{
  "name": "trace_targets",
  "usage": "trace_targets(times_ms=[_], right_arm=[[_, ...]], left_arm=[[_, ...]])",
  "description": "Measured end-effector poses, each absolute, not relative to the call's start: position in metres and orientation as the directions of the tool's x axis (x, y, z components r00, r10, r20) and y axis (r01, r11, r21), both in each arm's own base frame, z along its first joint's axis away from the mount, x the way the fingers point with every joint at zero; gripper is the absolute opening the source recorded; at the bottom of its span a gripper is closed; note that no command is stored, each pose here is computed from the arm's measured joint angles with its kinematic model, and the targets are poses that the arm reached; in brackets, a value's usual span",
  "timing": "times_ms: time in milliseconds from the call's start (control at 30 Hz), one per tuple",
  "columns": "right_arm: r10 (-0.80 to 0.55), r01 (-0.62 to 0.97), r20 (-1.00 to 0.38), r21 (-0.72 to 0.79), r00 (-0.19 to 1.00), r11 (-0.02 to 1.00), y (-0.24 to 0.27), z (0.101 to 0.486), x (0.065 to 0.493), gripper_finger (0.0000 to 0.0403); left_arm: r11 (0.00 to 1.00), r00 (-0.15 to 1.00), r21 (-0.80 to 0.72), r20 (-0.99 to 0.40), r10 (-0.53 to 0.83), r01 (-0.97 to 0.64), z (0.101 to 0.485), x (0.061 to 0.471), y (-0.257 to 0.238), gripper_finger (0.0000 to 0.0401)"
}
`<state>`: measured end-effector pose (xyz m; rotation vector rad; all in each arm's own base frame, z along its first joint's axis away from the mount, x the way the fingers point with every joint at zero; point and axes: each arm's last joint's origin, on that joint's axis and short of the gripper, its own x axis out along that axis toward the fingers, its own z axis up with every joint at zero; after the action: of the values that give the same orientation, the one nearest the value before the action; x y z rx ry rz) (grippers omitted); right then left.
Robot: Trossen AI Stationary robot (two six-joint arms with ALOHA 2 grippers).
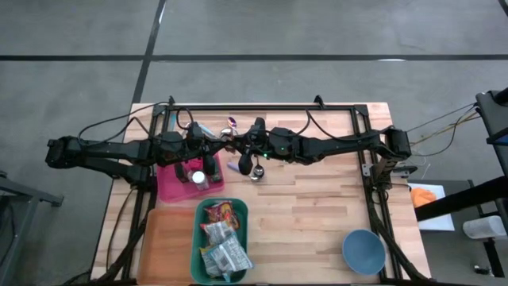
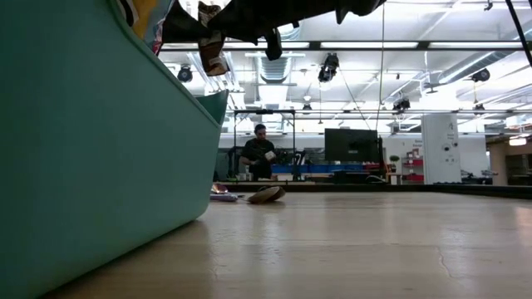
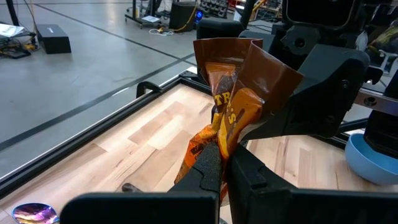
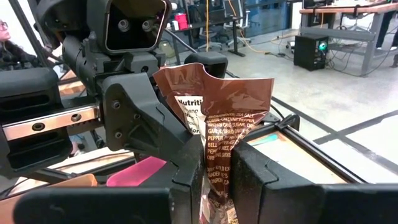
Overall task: Pick & Place Food Item
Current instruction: Put the orange seasoning pack into the pink bin
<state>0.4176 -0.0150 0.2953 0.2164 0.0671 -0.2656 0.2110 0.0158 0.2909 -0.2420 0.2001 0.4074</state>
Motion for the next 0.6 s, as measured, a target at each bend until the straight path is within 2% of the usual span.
trace_targets(times_ms=[600], right_arm=[[-0.254,0.267,-0.083,0.225,0.964,0.937,-0.0150,0.2964,0.4177,0.0063]], left_arm=[[0.890,0.900,-0.192,-0.239,0.365,-0.413,0.2910,0.2110,0.0158,0.0000]])
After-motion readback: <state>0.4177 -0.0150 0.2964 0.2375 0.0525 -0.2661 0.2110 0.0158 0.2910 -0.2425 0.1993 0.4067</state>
